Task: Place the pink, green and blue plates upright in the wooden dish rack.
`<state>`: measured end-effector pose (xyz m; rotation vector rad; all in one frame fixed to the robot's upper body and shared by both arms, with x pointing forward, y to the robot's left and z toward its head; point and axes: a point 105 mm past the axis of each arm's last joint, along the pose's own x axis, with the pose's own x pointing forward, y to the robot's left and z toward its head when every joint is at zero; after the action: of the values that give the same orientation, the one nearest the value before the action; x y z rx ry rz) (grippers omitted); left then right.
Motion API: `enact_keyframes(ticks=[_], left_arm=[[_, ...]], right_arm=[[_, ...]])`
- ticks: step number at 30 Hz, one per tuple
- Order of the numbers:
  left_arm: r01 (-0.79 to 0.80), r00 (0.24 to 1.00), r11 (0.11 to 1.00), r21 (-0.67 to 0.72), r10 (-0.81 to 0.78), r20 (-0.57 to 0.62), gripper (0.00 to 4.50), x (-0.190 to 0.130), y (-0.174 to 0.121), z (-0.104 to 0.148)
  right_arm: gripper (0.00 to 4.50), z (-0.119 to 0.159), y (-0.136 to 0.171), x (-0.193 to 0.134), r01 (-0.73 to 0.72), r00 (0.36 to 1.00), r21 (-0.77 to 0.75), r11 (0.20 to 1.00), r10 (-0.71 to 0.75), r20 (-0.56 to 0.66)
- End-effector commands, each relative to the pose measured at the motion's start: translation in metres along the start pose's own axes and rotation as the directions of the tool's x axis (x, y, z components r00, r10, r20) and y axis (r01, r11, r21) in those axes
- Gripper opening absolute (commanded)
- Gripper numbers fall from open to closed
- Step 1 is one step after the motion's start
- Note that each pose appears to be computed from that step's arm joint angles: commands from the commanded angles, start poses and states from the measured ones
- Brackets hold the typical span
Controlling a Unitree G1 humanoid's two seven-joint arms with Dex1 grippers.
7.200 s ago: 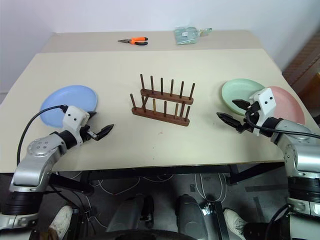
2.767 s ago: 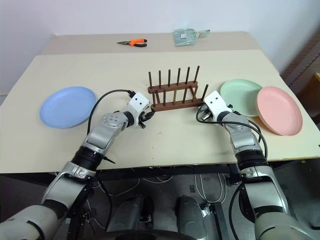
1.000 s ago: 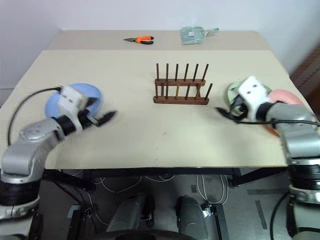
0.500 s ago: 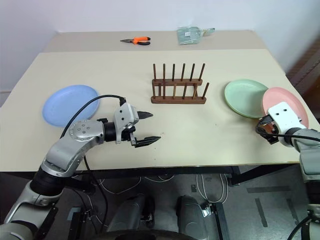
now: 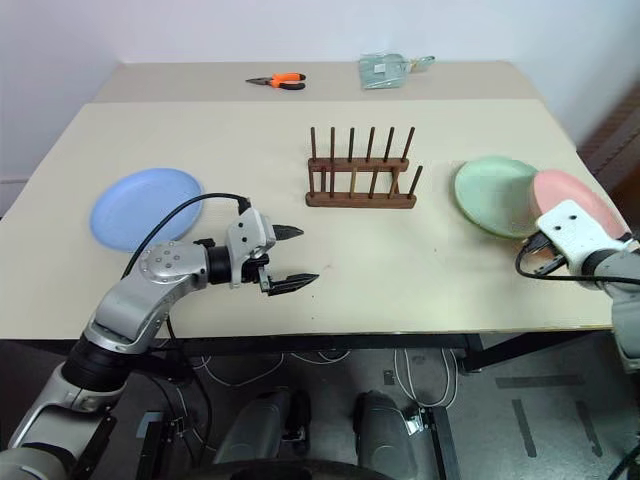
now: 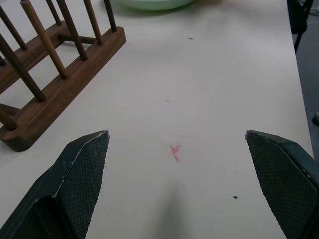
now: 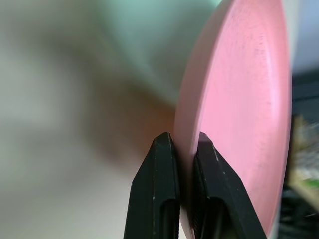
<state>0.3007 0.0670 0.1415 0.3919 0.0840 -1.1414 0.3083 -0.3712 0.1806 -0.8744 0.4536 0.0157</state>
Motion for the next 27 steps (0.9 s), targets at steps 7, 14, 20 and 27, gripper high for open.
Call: enact_keyframes(ticks=[7,14,20,27], left_arm=[[-0.048,0.999,0.999,0.002,0.048,0.01,4.5,-0.01,0.01,-0.001],[-0.049,0.998,0.999,-0.015,0.049,0.033,4.5,-0.015,0.01,0.004],[-0.04,0.998,0.998,-0.044,0.042,0.046,4.5,-0.019,0.002,0.004],[-0.046,0.998,0.998,-0.053,0.049,0.046,4.5,-0.021,0.002,0.004]], right_arm=[[0.06,0.201,-0.009,-0.084,-0.454,0.562,0.173,0.874,0.13,0.817],[0.06,0.245,-0.009,-0.067,-0.743,0.457,0.349,0.571,0.051,0.888],[0.06,0.24,-0.007,-0.042,-0.768,0.509,0.419,0.484,0.065,0.858],[0.06,0.232,0.003,-0.021,-0.796,0.535,0.464,0.388,0.093,0.84]])
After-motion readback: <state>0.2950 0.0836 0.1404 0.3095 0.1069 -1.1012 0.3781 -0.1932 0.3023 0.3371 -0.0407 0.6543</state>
